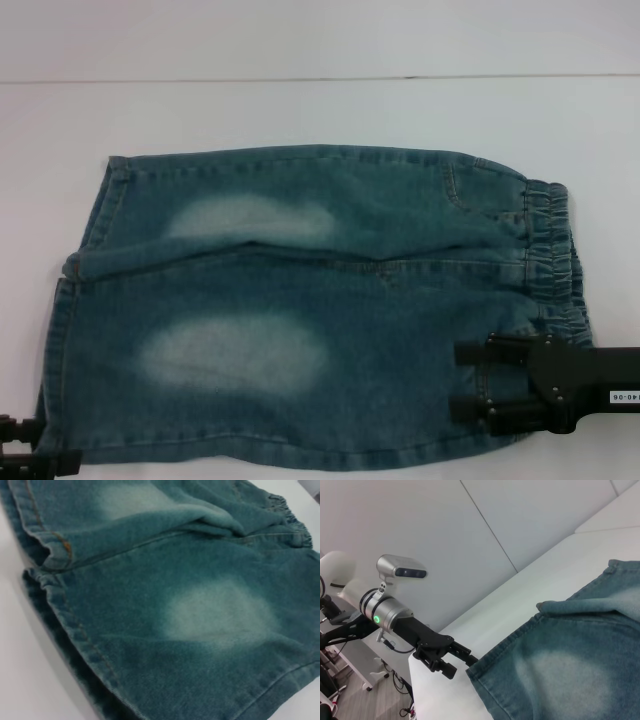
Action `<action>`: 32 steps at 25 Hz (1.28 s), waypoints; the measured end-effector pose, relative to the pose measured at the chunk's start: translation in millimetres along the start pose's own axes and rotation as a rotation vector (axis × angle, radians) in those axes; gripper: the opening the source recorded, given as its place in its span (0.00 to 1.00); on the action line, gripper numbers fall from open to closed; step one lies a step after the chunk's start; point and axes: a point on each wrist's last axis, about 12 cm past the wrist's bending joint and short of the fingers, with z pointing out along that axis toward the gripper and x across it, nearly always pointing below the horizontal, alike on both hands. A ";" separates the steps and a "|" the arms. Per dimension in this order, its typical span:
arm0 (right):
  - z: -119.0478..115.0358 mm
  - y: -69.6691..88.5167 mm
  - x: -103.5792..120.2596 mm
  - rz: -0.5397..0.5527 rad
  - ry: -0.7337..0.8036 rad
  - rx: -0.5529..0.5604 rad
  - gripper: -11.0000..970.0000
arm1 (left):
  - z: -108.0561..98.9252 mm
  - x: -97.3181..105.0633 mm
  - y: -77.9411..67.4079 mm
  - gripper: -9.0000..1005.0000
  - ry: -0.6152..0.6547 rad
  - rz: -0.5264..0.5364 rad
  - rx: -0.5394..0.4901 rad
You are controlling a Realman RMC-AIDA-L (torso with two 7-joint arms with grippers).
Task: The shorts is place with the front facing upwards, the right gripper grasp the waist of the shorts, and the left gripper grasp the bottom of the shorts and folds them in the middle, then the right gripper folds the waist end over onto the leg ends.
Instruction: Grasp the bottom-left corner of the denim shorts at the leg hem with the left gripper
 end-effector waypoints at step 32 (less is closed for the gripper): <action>-0.1 -0.9 0.7 0.003 0.002 0.009 0.92 | 3.7 -6.1 -1.4 0.86 0.037 0.001 0.014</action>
